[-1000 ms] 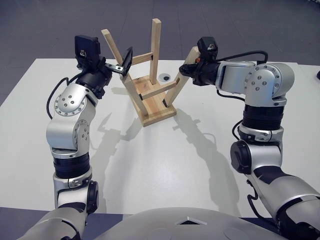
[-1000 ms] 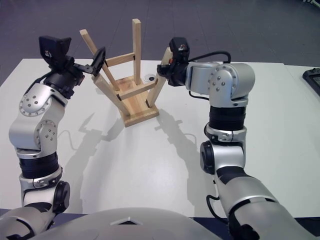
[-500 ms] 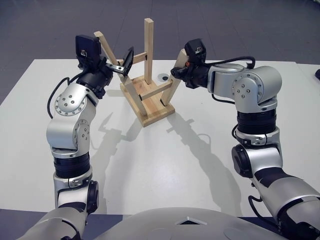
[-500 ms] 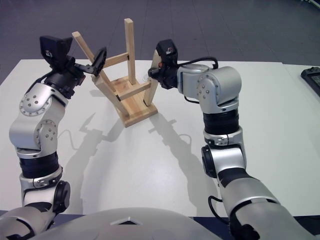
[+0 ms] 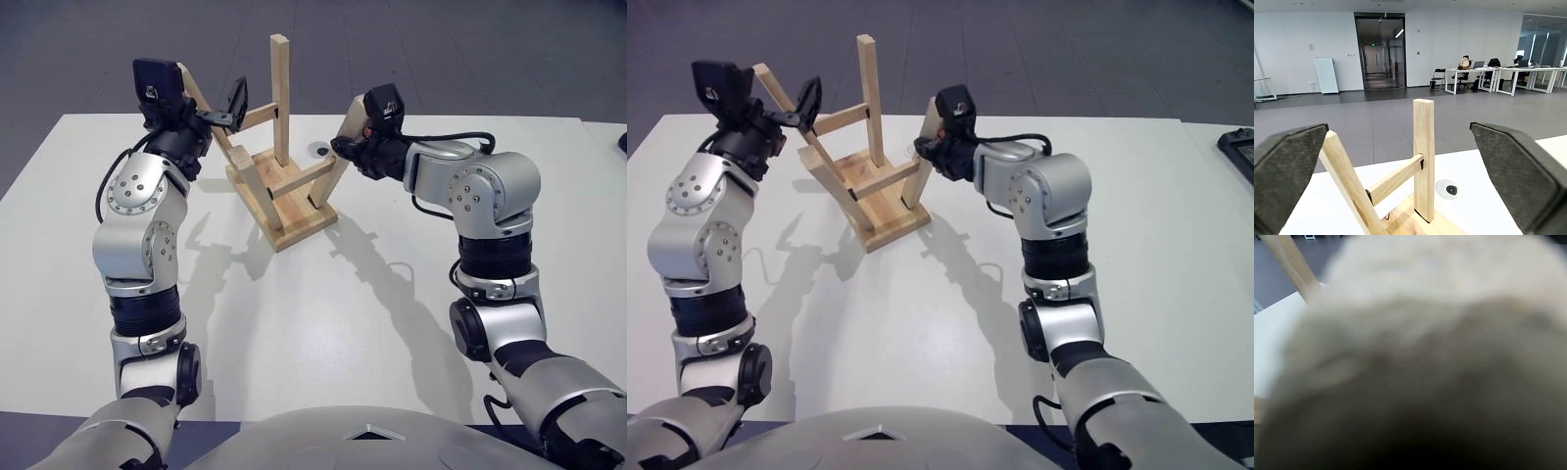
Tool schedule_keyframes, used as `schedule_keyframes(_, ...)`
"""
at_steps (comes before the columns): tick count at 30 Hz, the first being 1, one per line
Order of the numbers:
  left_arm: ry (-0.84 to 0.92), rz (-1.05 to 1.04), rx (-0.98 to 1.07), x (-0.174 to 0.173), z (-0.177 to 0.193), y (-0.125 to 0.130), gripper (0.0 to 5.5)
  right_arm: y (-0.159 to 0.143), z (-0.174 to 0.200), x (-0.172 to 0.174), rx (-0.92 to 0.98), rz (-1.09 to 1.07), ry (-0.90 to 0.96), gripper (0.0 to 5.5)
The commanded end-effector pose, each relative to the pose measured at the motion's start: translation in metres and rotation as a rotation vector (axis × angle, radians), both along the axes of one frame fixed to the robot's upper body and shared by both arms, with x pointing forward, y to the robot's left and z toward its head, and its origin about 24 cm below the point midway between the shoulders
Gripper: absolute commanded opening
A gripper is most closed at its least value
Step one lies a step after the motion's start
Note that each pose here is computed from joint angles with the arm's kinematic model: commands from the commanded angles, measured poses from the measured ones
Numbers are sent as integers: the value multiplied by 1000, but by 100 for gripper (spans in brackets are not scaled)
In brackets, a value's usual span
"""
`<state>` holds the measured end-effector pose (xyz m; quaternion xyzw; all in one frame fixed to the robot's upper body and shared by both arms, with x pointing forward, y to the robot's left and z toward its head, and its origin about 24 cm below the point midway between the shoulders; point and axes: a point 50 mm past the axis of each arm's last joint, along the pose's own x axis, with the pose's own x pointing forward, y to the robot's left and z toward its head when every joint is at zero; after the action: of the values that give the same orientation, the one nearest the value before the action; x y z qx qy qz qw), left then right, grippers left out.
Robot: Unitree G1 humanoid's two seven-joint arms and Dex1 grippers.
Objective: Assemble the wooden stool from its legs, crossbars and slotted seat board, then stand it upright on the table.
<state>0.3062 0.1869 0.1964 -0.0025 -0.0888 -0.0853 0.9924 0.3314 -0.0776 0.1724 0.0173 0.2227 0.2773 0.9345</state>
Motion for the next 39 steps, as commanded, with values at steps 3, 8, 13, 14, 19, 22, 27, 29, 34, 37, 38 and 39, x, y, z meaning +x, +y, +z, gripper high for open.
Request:
schedule_keyframes(3,-12,-8,-38,2,6,2,540,9,-76,-28,-154,79,271,313)
schedule_keyframes(8,-24,-12,-55,0,7,2,540,-7,-45,-35,-96,111,98,393)
schedule_keyframes(13,-56,-2,-79,-1,10,4,540,-23,-15,-27,35,83,-44,483)
schedule_keyframes(14,-68,-8,-86,-2,12,5,540,-29,-2,-31,55,128,-119,496)
schedule_keyframes(19,-139,24,-167,-15,17,23,540,-66,62,-77,259,456,-446,539)
schedule_keyframes(22,-207,116,-280,-23,22,46,540,-80,110,-68,493,341,-691,539)
schedule_keyframes(27,-268,214,-346,-26,28,61,540,-65,160,-23,694,45,-873,539)
schedule_keyframes(29,-274,231,-356,-24,30,64,540,-53,150,-6,699,0,-789,539)
schedule_keyframes(34,-217,215,-334,-20,23,58,540,-8,24,4,435,-26,-312,539)
schedule_keyframes(37,-154,194,-328,-19,11,52,540,4,-28,-15,284,34,-143,539)
schedule_keyframes(38,-133,186,-334,-19,6,49,540,5,-36,-18,264,35,-130,539)
schedule_keyframes(39,-113,176,-331,-19,2,46,540,7,-36,-19,282,42,-130,539)
